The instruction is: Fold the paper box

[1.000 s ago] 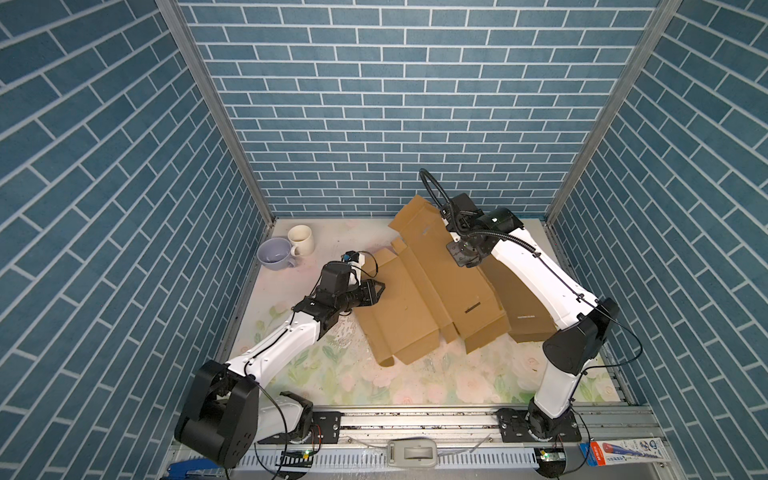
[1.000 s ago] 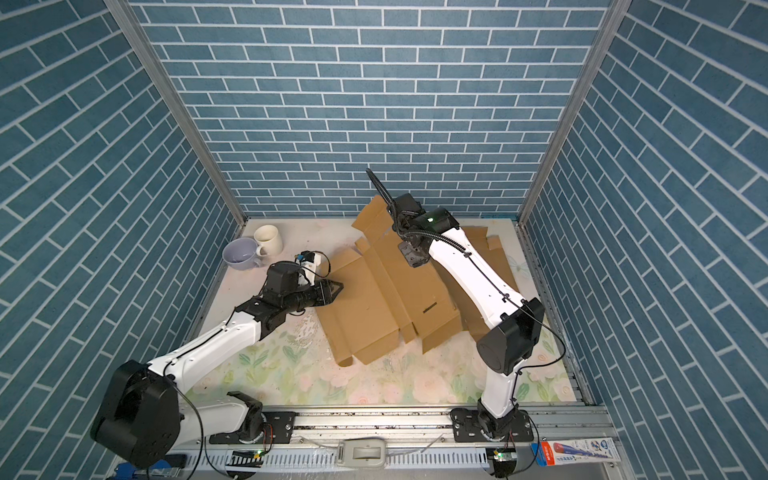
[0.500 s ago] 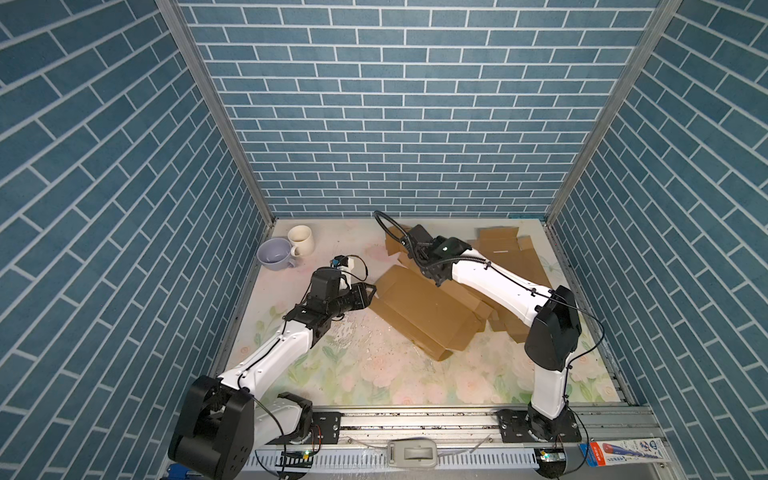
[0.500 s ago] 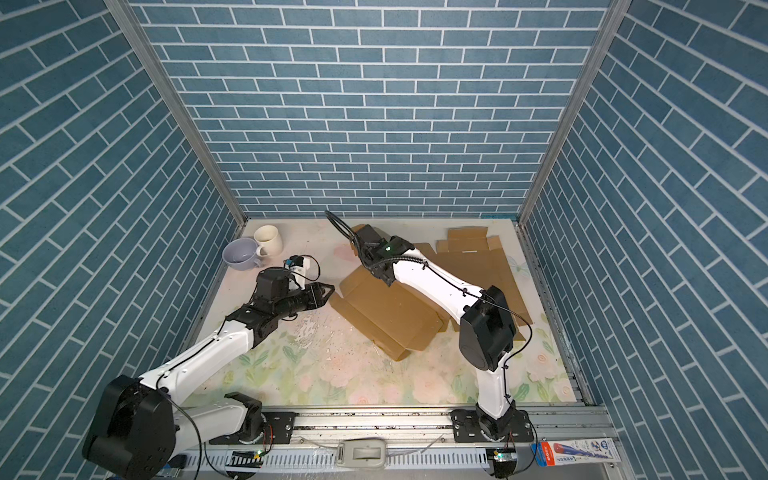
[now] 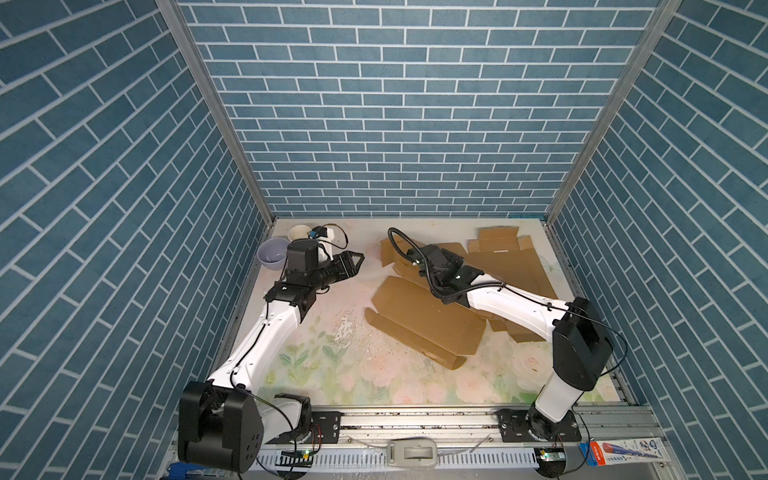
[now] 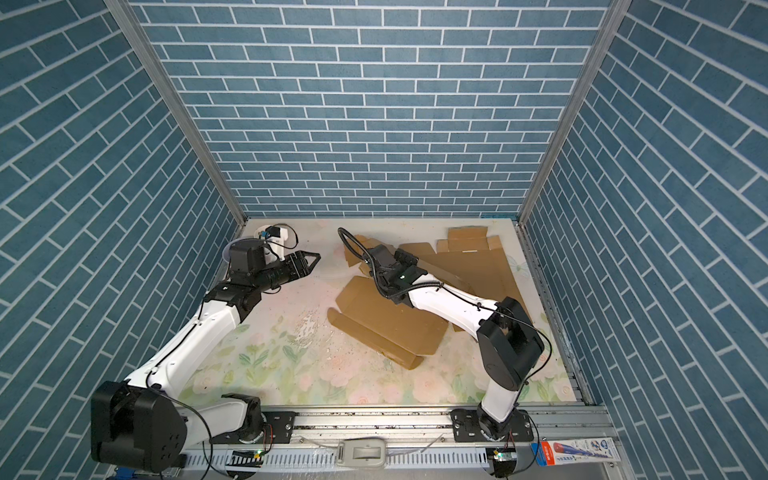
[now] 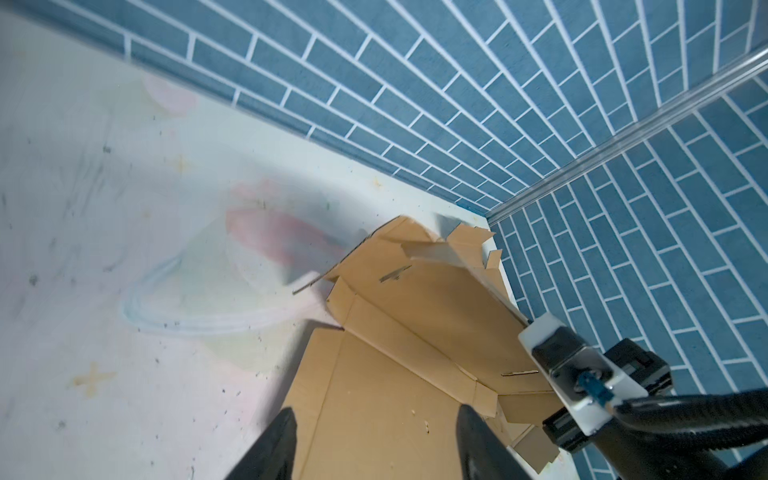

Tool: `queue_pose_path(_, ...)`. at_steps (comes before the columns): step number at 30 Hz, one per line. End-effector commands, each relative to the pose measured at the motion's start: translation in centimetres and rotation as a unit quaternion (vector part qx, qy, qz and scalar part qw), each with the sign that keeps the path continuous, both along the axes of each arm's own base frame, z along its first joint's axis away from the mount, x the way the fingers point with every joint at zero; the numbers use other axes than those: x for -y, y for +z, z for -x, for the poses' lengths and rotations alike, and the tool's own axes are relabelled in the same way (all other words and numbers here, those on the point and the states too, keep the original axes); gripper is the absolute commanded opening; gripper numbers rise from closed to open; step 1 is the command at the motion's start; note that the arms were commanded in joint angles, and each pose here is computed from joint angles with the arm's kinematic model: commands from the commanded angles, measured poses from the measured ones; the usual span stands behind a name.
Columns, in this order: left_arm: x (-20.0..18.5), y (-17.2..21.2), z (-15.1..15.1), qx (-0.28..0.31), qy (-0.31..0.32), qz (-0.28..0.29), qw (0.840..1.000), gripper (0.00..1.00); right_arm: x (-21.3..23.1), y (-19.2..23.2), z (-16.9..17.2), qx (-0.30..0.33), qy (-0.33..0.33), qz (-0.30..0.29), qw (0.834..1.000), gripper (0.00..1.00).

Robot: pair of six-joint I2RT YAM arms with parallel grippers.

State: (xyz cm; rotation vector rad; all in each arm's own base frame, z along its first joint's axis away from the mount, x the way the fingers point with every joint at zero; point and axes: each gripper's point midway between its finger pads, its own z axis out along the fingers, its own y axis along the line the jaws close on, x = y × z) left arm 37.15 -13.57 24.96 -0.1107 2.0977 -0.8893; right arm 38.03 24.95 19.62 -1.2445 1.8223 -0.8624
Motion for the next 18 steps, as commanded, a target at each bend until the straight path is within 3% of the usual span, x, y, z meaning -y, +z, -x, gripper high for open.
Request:
queue_pose_path(1,-0.5,0.6,-1.0,-0.012,-0.004,0.006,1.000,0.70,-0.8,0.4,0.5,0.000,0.052,-0.011,0.999,0.02)
queue_pose_path(5,1.8,2.7,-3.2,-0.016,-0.043,0.072,0.996,0.82,-1.2,-0.3,-0.4,0.019,0.051,0.000,0.999,0.02)
queue_pose_path(11,7.4,1.8,-3.9,-0.043,-0.119,0.019,0.992,0.86,-2.0,-1.5,-1.1,0.027,0.067,-0.005,0.997,0.02)
queue_pose_path(18,9.5,0.4,-5.5,-0.055,-0.151,-0.017,0.987,0.85,-2.3,-1.9,-1.2,0.024,0.076,-0.006,0.997,0.01)
